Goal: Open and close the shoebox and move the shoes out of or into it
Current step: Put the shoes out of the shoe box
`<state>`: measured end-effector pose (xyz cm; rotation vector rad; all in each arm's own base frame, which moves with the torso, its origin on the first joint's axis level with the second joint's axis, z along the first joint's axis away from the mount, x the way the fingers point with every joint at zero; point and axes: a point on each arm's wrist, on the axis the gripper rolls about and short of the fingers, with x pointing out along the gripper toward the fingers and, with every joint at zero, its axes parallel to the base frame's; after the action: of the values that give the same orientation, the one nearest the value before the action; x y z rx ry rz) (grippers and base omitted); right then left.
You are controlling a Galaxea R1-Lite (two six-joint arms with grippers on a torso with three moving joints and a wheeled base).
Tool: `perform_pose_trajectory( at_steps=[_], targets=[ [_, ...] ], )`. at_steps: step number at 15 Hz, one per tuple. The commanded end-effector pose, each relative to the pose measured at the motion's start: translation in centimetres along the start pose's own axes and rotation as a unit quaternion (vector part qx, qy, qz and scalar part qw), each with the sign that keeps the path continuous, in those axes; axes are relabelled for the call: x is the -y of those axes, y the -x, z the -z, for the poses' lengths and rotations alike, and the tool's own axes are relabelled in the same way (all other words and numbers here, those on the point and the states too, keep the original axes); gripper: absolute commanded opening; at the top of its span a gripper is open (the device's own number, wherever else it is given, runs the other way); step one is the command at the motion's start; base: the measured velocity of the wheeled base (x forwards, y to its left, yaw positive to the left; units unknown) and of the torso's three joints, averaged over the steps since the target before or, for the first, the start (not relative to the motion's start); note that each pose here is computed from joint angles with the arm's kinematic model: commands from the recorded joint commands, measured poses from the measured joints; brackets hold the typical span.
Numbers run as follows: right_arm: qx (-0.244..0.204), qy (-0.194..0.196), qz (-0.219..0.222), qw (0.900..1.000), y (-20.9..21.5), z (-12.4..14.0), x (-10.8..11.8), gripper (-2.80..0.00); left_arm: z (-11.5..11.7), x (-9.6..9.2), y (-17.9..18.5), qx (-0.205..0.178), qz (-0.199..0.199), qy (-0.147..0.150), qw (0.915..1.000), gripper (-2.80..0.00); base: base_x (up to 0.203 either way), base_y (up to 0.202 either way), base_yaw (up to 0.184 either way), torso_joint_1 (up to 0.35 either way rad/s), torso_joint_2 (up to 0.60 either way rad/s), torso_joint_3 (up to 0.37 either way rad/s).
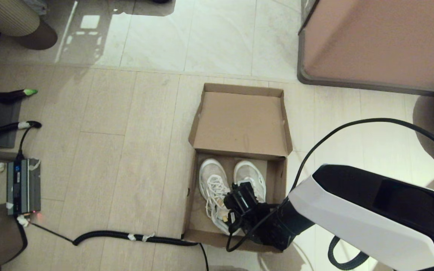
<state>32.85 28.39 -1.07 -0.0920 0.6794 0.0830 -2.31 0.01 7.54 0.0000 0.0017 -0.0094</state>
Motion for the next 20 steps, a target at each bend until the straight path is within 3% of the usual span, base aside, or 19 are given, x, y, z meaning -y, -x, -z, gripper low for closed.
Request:
perform_pose_trajectory(
  at_steps=[1,4,9,12,20],
  targets=[
    [-0.01,0.0,0.004,1.0,0.4,-0.8,0.0,0.0,0.0,0.0,0.0,-0.001,0.0,0.0,1.0,-2.8,0.0,0.0,0.0,0.0,0.0,0.0],
    [-0.023,0.002,0.011,1.0,-0.7,-1.5,-0.3,0.0,0.0,0.0,0.0,-0.001,0.0,0.0,1.0,-2.8,0.0,0.0,0.0,0.0,0.0,0.0],
    [-0.107,0.025,0.013,0.994,-0.6,-2.8,-0.3,0.0,0.0,0.0,0.0,-0.001,0.0,0.0,1.0,-2.8,0.0,0.0,0.0,0.0,0.0,0.0],
    [-0.121,0.005,0.019,0.993,-1.9,-3.1,-1.1,0.0,0.0,0.0,0.0,0.0,0.0,0.0,1.0,-2.8,0.0,0.0,0.0,0.0,0.0,0.0],
    [-0.145,0.011,0.029,0.989,-3.2,-2.3,-1.7,0.0,0.0,0.0,0.0,0.001,0.0,0.0,1.0,-2.8,0.0,0.0,0.0,0.0,0.0,0.0]
  ],
)
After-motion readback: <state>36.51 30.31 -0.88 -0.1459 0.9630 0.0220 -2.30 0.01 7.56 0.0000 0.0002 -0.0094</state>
